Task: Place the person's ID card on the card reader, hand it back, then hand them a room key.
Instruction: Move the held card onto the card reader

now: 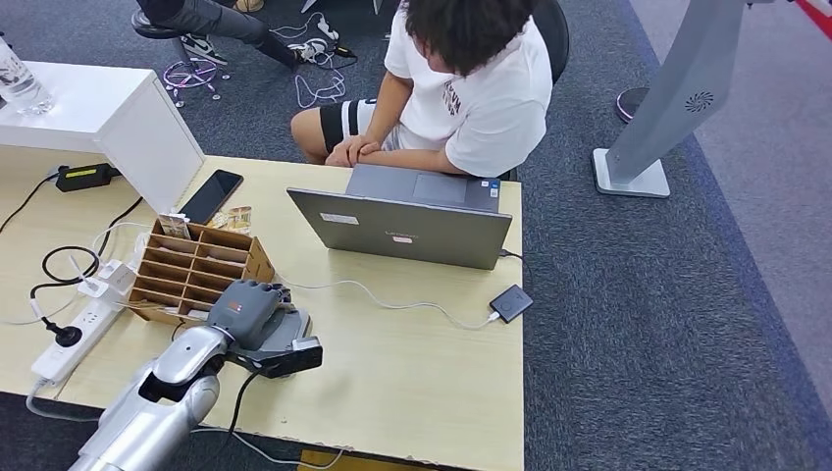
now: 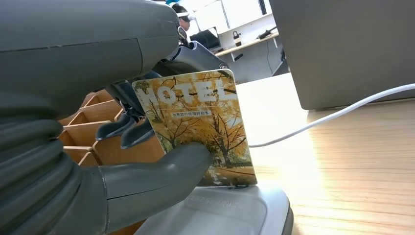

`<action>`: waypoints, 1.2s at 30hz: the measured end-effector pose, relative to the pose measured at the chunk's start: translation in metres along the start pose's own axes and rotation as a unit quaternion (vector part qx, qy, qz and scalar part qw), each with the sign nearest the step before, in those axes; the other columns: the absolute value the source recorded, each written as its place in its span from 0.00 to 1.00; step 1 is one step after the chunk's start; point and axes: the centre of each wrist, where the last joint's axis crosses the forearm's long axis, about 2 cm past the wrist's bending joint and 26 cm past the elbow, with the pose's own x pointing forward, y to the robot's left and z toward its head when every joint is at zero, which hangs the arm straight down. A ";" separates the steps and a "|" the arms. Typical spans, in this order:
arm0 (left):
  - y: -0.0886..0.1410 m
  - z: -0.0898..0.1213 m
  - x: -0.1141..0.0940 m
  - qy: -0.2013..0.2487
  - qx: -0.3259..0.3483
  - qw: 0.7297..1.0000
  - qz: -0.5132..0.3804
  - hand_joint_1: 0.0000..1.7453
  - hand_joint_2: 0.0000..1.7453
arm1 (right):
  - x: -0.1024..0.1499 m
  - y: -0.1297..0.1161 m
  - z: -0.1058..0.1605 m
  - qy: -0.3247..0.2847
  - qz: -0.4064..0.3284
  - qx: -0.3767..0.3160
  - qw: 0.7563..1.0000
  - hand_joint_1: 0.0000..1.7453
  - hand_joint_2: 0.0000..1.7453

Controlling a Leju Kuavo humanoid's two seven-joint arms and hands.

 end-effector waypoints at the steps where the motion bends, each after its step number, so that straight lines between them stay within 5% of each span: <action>1: 0.000 0.001 0.000 -0.001 0.001 1.000 0.000 1.00 1.00 | 0.000 0.000 0.000 0.000 -0.001 0.000 1.000 0.00 1.00; 25: -0.011 0.058 0.040 -0.058 0.092 0.994 0.000 1.00 1.00 | -0.004 0.005 0.001 -0.004 -0.033 -0.012 0.999 0.00 1.00; 36: -0.021 0.070 0.044 -0.041 0.063 0.997 -0.003 1.00 1.00 | -0.004 0.006 0.001 0.000 -0.036 -0.012 0.999 0.00 1.00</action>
